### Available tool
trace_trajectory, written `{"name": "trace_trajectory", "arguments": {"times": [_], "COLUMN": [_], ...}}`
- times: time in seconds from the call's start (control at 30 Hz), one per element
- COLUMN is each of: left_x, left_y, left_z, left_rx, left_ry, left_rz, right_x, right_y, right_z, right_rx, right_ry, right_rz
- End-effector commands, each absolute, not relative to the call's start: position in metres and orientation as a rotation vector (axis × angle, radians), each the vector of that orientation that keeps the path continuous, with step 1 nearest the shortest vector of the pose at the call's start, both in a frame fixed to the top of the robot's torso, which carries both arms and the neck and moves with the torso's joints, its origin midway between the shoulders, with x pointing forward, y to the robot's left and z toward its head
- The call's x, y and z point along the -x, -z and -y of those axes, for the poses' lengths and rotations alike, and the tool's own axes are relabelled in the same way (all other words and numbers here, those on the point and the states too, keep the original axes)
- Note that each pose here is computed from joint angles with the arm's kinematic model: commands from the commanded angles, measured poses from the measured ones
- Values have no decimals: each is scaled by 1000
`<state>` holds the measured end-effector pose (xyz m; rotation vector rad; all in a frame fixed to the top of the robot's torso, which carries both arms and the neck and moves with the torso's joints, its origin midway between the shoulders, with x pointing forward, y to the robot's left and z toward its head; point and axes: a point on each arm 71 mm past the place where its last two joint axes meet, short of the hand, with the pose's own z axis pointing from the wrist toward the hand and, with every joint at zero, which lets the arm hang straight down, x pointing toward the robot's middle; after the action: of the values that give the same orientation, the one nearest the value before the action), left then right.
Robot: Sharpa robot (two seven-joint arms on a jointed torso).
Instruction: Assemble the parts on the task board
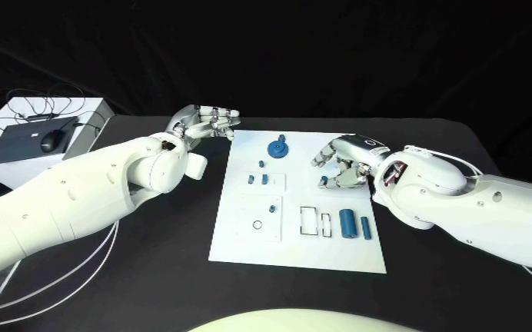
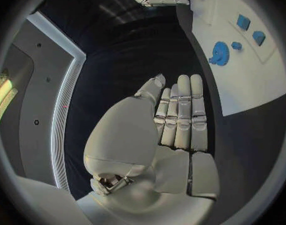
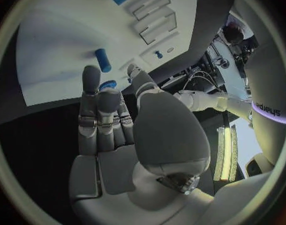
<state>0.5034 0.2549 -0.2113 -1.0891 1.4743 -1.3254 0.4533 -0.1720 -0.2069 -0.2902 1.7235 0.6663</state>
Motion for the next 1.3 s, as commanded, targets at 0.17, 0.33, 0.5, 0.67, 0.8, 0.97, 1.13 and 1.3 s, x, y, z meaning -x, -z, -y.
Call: {"name": "trace_trajectory", "arguments": {"times": [0.17,0.33,0.5,0.67,0.8,0.97,1.13,1.3], "left_x": [-503,-503,-503,-503,-503,-503,-503,-503], "left_y": [210,210,210,210,210,210,210,210], "left_z": [-254,-254,-254,-256,-256,-257,-257,-258], "left_rx": [1082,1082,1082,1083,1084,1084,1084,1085], "left_ry": [1348,1347,1347,1343,1341,1340,1339,1338], "left_rz": [-1478,-1478,-1478,-1477,-1476,-1476,-1476,-1476], "right_x": [-457,-459,-460,-459,-459,-459,-457,-457], "right_y": [215,219,222,226,229,230,231,231], "right_z": [177,177,173,170,168,168,167,166], "right_rx": [398,406,400,398,400,404,408,410], "right_ry": [-555,-533,-536,-540,-539,-538,-537,-538], "right_rz": [-1789,-1792,-1764,-1758,-1762,-1770,-1771,-1767]}}
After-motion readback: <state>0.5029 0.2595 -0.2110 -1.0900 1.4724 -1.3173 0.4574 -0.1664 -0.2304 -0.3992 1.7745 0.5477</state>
